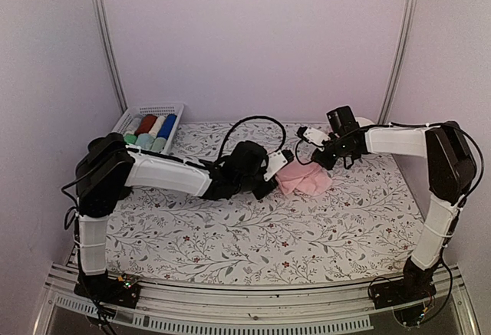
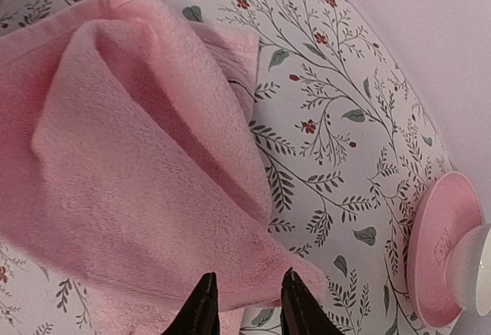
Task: Roll the towels
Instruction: Pick up the towel from the center of the board.
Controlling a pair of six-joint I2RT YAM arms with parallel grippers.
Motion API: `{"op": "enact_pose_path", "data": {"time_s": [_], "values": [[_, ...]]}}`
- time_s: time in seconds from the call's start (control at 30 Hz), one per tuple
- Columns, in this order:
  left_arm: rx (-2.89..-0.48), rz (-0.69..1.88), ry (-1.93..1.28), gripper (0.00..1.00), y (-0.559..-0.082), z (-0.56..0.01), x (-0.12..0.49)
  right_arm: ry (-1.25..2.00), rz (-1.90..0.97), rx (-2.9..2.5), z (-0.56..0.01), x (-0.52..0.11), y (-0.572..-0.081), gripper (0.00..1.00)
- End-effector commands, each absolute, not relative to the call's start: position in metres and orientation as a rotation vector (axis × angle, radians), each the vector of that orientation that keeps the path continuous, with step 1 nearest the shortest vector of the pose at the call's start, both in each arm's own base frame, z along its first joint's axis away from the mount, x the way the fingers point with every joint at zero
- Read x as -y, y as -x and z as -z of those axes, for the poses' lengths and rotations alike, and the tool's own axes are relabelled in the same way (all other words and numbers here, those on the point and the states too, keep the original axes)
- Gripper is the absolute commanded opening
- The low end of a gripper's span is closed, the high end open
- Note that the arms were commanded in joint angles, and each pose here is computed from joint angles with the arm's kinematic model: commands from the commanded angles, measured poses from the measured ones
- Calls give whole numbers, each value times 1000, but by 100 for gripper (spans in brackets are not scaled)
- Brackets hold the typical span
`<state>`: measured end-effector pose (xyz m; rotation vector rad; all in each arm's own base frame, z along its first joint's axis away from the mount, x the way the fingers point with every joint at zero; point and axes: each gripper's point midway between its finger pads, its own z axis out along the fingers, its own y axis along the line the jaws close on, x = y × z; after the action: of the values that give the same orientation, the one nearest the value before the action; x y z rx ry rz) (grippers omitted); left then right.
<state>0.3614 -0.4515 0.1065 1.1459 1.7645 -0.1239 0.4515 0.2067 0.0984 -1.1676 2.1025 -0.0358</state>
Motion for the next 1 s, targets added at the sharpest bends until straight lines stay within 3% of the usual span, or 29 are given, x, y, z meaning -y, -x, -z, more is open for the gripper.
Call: {"op": "enact_pose_path", "data": {"time_s": [0.0,0.17,0.37,0.43,0.67,0.97], "values": [[-1857,356,-1017,0,-353,-143,454,1268,-210,-1920,-150,-235,-417,31],[-1934,647,-854,0,-347,-179,453,1454,-495,-1622,-210,-260,-343,49],[-1981,931,-757,0,-337,-187,462,1748,-651,-1365,-210,-282,-260,54],[-1982,977,-739,0,-335,-187,464,1775,-626,-1402,-193,-292,-266,53],[-1977,1082,-675,0,-335,-188,461,1788,-584,-1646,-131,-311,-296,32],[-1984,1084,-663,0,-339,-184,454,1701,-439,-1642,-141,-309,-314,33]]}}
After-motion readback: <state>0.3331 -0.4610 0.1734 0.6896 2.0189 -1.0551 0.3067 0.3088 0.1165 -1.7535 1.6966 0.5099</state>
